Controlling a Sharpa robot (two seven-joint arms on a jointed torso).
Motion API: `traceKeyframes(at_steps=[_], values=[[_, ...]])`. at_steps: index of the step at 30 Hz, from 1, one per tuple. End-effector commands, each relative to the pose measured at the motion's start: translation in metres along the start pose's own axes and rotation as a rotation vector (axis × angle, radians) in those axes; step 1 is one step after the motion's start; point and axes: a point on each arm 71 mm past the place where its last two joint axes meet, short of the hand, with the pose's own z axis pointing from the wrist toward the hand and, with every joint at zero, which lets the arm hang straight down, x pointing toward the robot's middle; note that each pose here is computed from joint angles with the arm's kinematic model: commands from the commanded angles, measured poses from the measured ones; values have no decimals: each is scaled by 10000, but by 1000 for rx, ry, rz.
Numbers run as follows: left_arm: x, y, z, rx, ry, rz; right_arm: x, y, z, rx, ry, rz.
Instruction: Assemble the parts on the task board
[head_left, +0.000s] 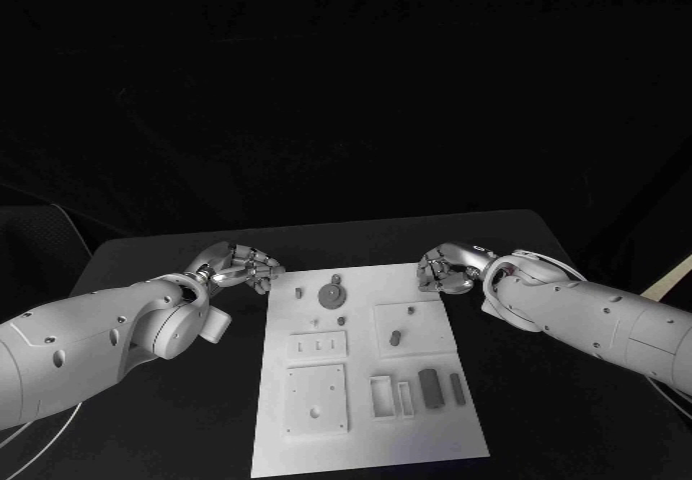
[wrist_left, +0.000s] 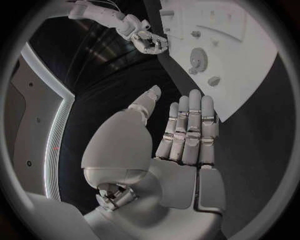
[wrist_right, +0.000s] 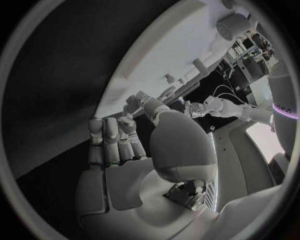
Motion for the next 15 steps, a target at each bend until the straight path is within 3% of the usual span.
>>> traceKeyframes(at_steps=[1,11,15], values=[[46,-13,16,-5,31,6,-48,82,38,-5,6,-22],[150,2,101,-85,33,52,-198,536,193,-86,21,-41],[203,-18,143,-130,36,105,-143,819,281,-138,34,-27]])
